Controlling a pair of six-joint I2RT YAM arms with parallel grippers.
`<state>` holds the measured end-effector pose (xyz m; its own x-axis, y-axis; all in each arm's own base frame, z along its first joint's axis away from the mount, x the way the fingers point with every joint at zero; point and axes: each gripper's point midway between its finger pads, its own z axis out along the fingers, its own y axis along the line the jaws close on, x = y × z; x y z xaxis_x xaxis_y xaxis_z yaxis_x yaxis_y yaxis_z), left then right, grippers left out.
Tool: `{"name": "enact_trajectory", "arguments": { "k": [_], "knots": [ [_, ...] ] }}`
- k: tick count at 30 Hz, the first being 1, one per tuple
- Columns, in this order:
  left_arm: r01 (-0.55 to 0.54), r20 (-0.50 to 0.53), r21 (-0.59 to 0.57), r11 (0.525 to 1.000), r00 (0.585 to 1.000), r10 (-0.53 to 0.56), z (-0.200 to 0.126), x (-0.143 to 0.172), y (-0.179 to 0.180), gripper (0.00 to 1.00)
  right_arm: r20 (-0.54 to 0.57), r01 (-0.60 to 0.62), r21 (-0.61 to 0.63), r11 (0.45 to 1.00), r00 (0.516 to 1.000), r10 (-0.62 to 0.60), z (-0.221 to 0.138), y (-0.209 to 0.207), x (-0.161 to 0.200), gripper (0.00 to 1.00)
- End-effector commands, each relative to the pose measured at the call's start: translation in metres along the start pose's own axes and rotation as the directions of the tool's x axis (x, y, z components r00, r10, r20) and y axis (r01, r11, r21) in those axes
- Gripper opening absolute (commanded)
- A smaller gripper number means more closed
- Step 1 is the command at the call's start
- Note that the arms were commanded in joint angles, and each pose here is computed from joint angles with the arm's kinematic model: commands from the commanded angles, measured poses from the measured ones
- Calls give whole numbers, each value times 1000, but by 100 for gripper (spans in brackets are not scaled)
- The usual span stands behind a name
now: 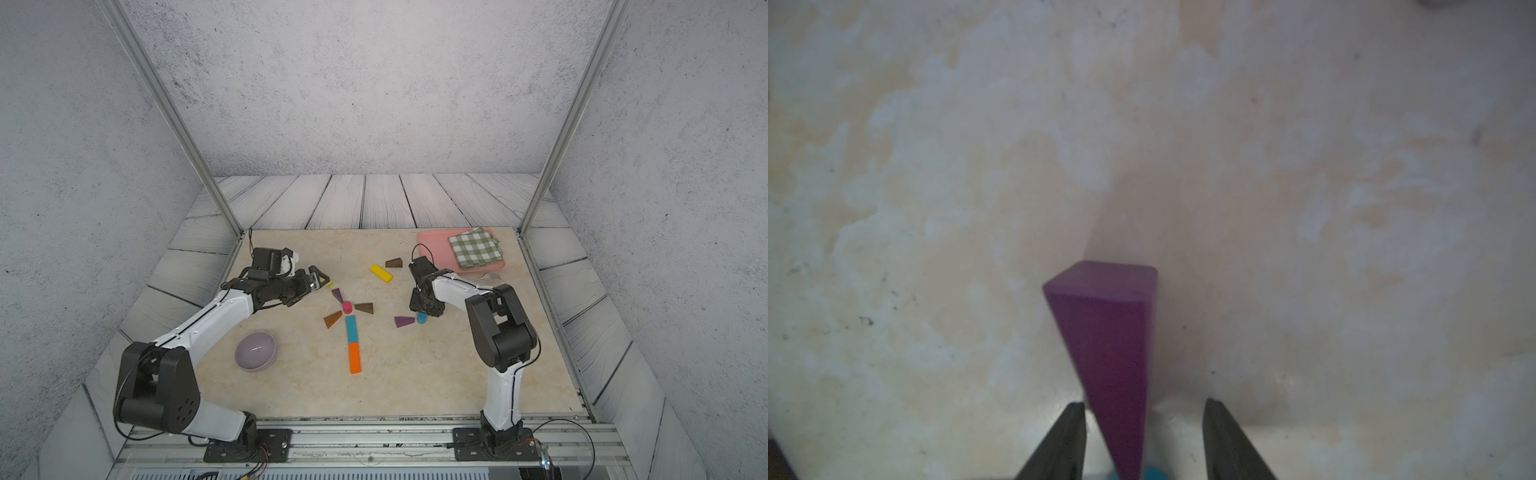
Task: Assemble a small pinwheel with building blocks
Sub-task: Assemble the building block at the center of the board, then pick up the building block from the center of the board.
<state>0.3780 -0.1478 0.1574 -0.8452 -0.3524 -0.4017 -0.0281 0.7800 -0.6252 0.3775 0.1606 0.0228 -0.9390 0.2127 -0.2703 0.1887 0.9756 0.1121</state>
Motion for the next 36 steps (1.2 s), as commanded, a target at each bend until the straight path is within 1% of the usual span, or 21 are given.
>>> {"name": "enact_trajectory", "arguments": {
  "k": [1,4,7,9,11,12,13,16,18,19,21,22,23,25,26,28,31,33,36],
  "knots": [
    [-10,22,-14,1000,1000,10,-9,-5,2,96,52,14,-6,1000,999,-14,-31,3,-13,53],
    [-8,27,-16,1000,1000,8,-11,-6,3,96,70,39,7,999,997,-39,-45,1,-18,56],
    [-7,31,-22,1000,999,7,-13,-7,4,96,108,80,11,997,991,-81,-68,1,-27,59],
    [-8,35,-24,1000,999,9,-14,-8,4,96,136,151,-29,988,980,-146,-84,10,-32,61],
    [-9,45,-33,999,999,10,-16,-9,5,96,173,266,-99,959,953,-247,-102,27,-39,66],
    [-7,51,-46,999,999,9,-18,-10,7,96,196,310,-124,943,939,-283,-109,34,-42,68],
    [-14,63,-60,998,998,18,-20,-12,8,96,219,328,-133,935,930,-295,-118,36,-47,69],
    [-75,90,-91,993,992,84,-22,-23,0,96,250,347,-150,926,919,-304,-139,33,-54,70],
    [-142,78,-94,985,986,149,-17,-31,-17,96,276,345,-141,928,914,-298,-151,27,-54,73],
    [-188,75,-92,978,978,195,-12,-35,-31,96,282,331,-130,934,916,-286,-154,21,-52,74],
    [-301,65,-91,949,949,308,2,-41,-62,96,296,277,-100,956,925,-237,-161,2,-48,75],
    [-375,57,-103,921,922,382,12,-43,-79,96,309,245,-100,964,929,-204,-166,-6,-47,76],
    [-454,46,-98,886,887,460,24,-43,-97,96,308,207,-101,973,936,-168,-165,-17,-43,77],
    [-547,6,-97,832,835,550,47,-43,-123,96,309,147,-127,981,946,-102,-166,-34,-35,78],
    [-581,-11,-78,810,813,582,59,-43,-133,96,308,128,-142,982,948,-80,-165,-40,-31,79],
    [-650,-39,-65,757,760,649,88,-42,-147,96,312,98,-163,982,949,-43,-165,-51,-22,80],
    [-754,-41,5,657,656,754,128,-36,-165,96,320,82,-173,981,947,-23,-167,-63,-13,82],
    [-791,-50,50,610,608,793,153,-35,-169,96,322,81,-178,981,947,-20,-168,-67,-8,83],
    [-822,-103,67,566,558,823,192,-36,-160,96,322,85,-192,978,946,-19,-172,-68,-3,83]
  ]
}}
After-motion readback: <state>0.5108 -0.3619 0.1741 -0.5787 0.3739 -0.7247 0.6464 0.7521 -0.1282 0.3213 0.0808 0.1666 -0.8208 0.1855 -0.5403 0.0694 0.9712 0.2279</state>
